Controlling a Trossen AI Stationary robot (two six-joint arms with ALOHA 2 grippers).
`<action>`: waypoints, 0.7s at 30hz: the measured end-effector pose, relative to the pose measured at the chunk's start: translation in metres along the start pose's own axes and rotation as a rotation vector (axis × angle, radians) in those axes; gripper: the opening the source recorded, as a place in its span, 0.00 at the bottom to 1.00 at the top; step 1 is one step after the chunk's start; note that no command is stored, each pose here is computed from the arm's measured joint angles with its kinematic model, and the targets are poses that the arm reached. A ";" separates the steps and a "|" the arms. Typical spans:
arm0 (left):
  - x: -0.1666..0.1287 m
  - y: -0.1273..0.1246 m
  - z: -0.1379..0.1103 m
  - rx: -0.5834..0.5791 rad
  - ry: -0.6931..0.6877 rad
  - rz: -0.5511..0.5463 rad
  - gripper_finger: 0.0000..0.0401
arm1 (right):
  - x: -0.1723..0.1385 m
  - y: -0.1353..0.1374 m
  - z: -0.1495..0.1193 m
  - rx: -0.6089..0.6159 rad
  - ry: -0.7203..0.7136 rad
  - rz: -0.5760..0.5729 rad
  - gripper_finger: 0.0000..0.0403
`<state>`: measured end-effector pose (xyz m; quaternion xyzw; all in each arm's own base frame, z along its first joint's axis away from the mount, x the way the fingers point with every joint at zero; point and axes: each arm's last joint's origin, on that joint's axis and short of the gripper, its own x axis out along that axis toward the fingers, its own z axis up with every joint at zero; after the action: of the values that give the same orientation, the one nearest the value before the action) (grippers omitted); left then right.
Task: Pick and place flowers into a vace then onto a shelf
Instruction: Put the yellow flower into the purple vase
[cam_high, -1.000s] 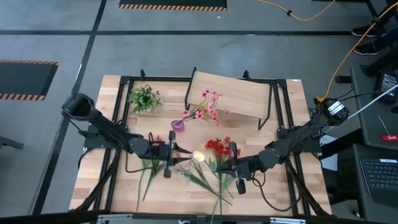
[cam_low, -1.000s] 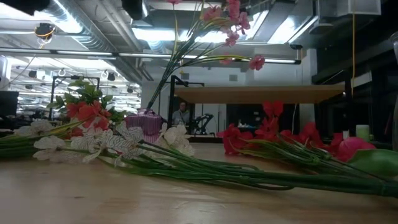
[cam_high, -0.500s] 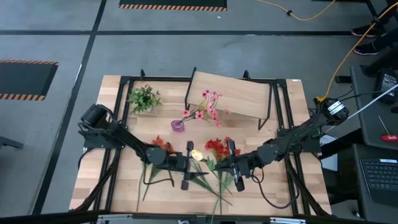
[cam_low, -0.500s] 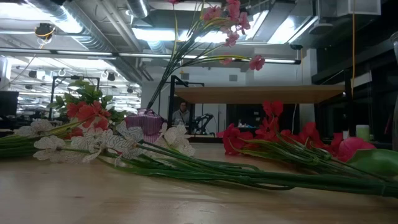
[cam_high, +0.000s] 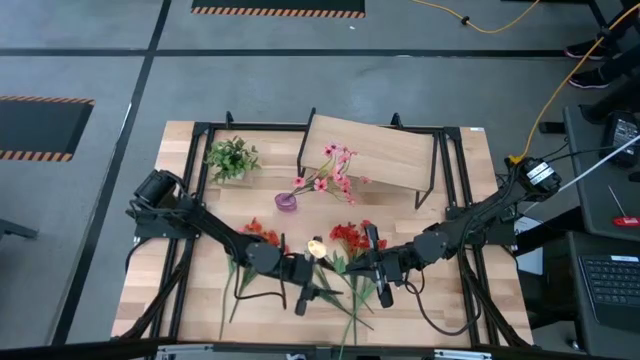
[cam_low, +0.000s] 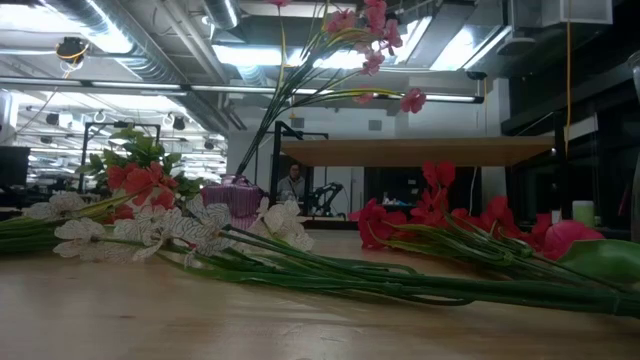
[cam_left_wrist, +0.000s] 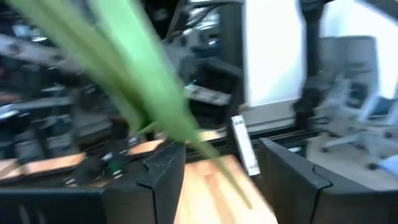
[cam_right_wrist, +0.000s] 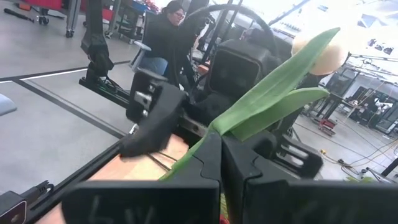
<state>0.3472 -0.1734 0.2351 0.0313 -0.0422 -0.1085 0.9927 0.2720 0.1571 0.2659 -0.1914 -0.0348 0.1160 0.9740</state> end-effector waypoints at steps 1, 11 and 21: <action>0.000 0.000 0.001 -0.001 -0.006 -0.002 0.48 | 0.000 0.000 0.000 0.001 -0.001 -0.001 0.00; 0.000 0.001 0.003 0.017 -0.031 0.001 0.48 | 0.000 0.000 0.001 0.007 -0.009 -0.005 0.00; 0.002 0.010 0.003 0.018 -0.038 0.025 0.47 | 0.000 0.000 -0.001 0.002 0.007 0.001 0.00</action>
<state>0.3513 -0.1640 0.2389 0.0378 -0.0624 -0.0961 0.9927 0.2722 0.1573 0.2653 -0.1908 -0.0314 0.1159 0.9743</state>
